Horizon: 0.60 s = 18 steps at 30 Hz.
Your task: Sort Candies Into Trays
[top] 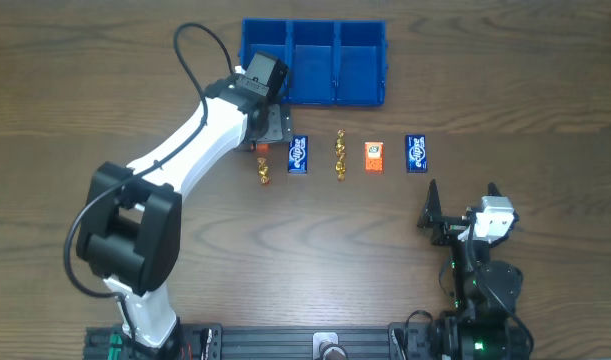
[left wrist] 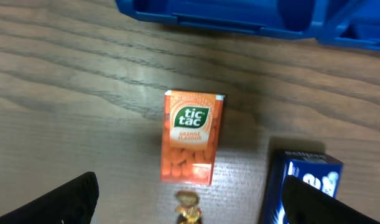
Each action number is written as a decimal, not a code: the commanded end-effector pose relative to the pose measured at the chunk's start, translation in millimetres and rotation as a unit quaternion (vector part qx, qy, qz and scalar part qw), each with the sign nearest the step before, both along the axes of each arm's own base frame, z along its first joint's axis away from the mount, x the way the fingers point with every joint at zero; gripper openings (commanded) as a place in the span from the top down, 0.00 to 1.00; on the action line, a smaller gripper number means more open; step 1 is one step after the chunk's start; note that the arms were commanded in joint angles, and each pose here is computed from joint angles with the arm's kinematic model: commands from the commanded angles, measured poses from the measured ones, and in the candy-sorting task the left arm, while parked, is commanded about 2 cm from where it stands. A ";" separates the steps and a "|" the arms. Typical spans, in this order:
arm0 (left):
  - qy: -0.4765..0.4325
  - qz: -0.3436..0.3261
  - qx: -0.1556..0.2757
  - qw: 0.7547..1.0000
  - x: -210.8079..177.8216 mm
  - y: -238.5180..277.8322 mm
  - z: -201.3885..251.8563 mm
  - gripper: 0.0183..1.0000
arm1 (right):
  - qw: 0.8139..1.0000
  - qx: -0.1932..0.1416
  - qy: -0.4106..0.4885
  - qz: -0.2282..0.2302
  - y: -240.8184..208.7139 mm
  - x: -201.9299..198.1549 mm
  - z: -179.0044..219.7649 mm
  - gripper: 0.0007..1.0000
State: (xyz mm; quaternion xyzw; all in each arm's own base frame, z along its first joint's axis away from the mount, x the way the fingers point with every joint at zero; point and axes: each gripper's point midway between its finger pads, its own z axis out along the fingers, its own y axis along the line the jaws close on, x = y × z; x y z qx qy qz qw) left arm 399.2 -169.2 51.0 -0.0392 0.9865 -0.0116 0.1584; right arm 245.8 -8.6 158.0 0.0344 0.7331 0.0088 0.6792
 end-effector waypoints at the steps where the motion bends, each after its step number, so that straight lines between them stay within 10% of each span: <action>1: 0.030 0.007 0.003 1.000 0.5 5.8 -29.5 0.07 | 1.000 -0.006 0.001 -0.004 -1.8 -0.2 -2.0 0.00; 18: 0.035 0.002 -0.002 0.999 6.5 6.4 -45.6 0.09 | 1.000 -0.006 0.001 -0.004 -1.8 -0.2 -1.8 0.00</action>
